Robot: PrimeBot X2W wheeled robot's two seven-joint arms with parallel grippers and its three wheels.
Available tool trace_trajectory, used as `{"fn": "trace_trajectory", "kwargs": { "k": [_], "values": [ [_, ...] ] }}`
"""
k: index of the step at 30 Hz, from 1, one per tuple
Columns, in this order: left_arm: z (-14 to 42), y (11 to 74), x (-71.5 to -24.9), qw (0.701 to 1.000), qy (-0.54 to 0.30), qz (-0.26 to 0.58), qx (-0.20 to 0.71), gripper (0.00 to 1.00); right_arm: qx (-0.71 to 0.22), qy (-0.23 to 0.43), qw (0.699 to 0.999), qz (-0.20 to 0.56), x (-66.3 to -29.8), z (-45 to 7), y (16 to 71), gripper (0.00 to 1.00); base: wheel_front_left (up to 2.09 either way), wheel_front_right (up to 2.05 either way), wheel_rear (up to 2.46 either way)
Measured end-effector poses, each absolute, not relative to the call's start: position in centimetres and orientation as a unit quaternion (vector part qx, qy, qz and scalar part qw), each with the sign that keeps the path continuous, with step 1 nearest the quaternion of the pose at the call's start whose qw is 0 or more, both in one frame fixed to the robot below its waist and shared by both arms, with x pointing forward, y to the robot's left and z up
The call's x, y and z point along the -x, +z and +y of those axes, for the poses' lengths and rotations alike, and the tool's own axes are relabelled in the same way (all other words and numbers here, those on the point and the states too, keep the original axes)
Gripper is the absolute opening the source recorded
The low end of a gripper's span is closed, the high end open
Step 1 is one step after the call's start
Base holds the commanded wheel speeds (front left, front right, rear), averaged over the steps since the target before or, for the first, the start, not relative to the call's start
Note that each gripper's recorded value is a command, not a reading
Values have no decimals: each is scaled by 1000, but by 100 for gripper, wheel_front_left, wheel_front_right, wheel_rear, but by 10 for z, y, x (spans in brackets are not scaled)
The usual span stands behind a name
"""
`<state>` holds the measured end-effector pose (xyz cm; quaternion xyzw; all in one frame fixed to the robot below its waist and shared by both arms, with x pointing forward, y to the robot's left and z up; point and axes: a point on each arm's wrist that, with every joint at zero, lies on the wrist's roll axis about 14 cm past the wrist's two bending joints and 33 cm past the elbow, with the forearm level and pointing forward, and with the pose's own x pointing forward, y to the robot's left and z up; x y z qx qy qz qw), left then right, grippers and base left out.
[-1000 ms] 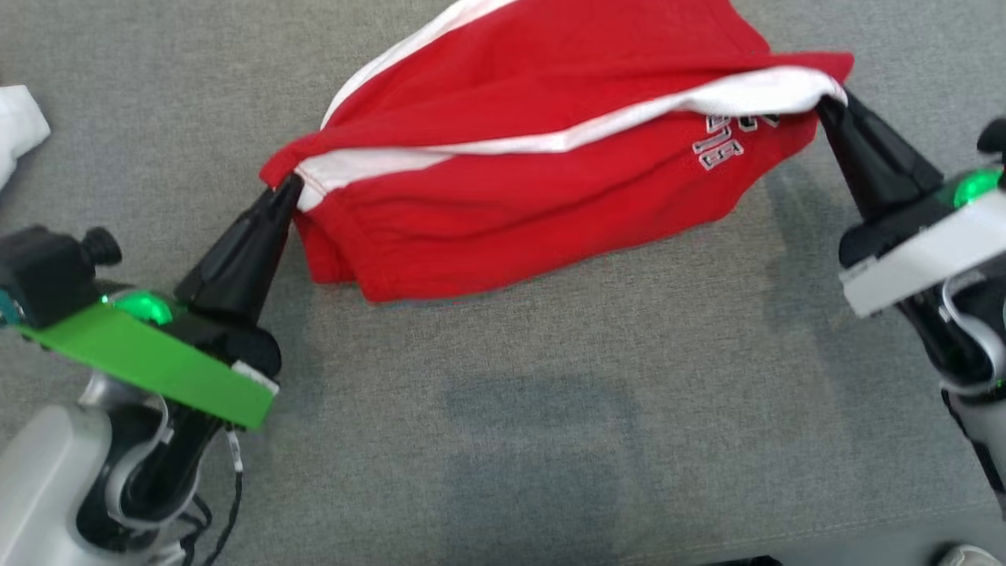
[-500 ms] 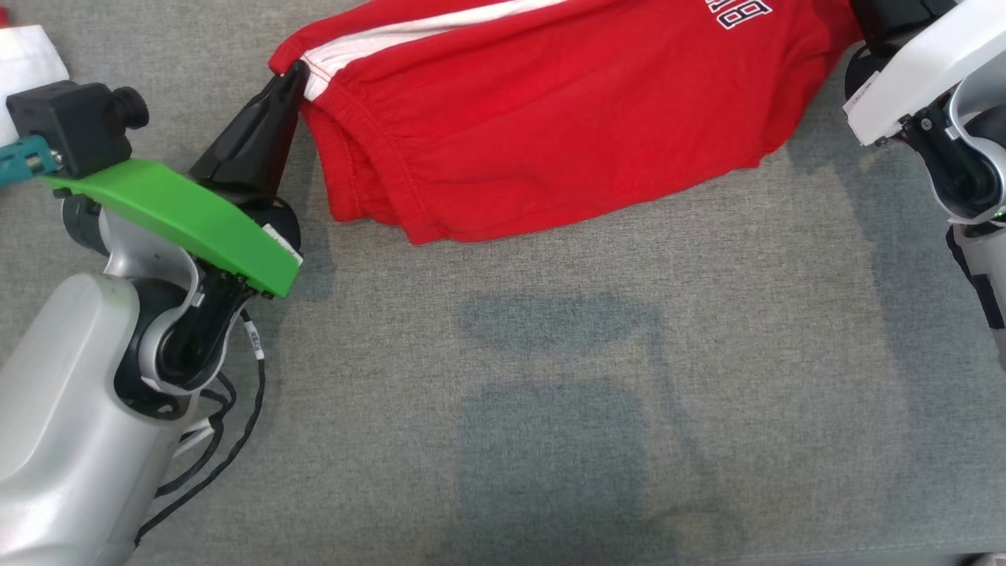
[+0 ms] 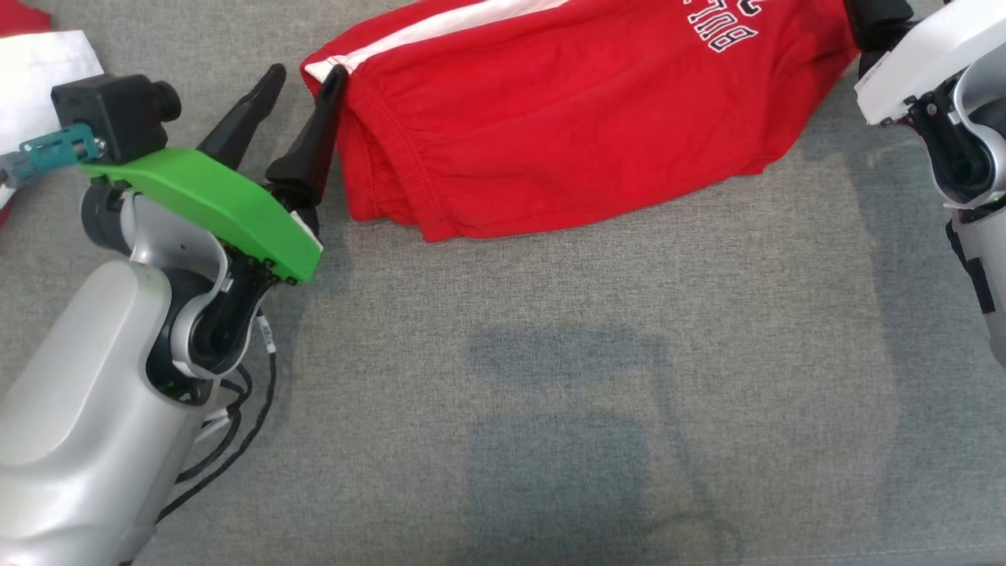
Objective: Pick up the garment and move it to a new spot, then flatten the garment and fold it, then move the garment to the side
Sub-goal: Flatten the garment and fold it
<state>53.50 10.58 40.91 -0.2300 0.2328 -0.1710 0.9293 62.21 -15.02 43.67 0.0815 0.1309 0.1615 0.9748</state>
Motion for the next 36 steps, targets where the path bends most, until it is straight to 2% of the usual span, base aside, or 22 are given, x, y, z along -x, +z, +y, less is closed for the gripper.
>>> {"fn": "trace_trajectory", "kwargs": {
  "k": [3,8,13,19,26,27,28,36],
  "values": [
    [114,419,-533,943,-164,209,199,100,-87,154,974,140,-615,-156,435,100,0,0,0],
    [144,456,-527,982,-117,93,114,100,-92,145,972,163,-601,-164,429,100,0,0,0],
    [164,462,-492,990,-68,63,108,100,-111,138,968,180,-602,-164,425,100,0,0,0],
    [180,469,-466,993,-26,43,105,100,-111,127,955,243,-603,-162,399,100,0,0,0],
    [200,472,-438,994,18,37,100,100,-161,156,923,312,-604,-119,385,100,0,0,0],
    [202,473,-435,994,20,35,98,100,-162,161,920,317,-602,-114,386,39,0,0,0],
    [205,476,-434,994,24,30,100,100,-162,164,919,319,-601,-112,388,0,0,0,0],
    [208,467,-405,990,37,45,131,100,-248,125,905,322,-570,-123,394,0,0,0,0]
  ]
}}
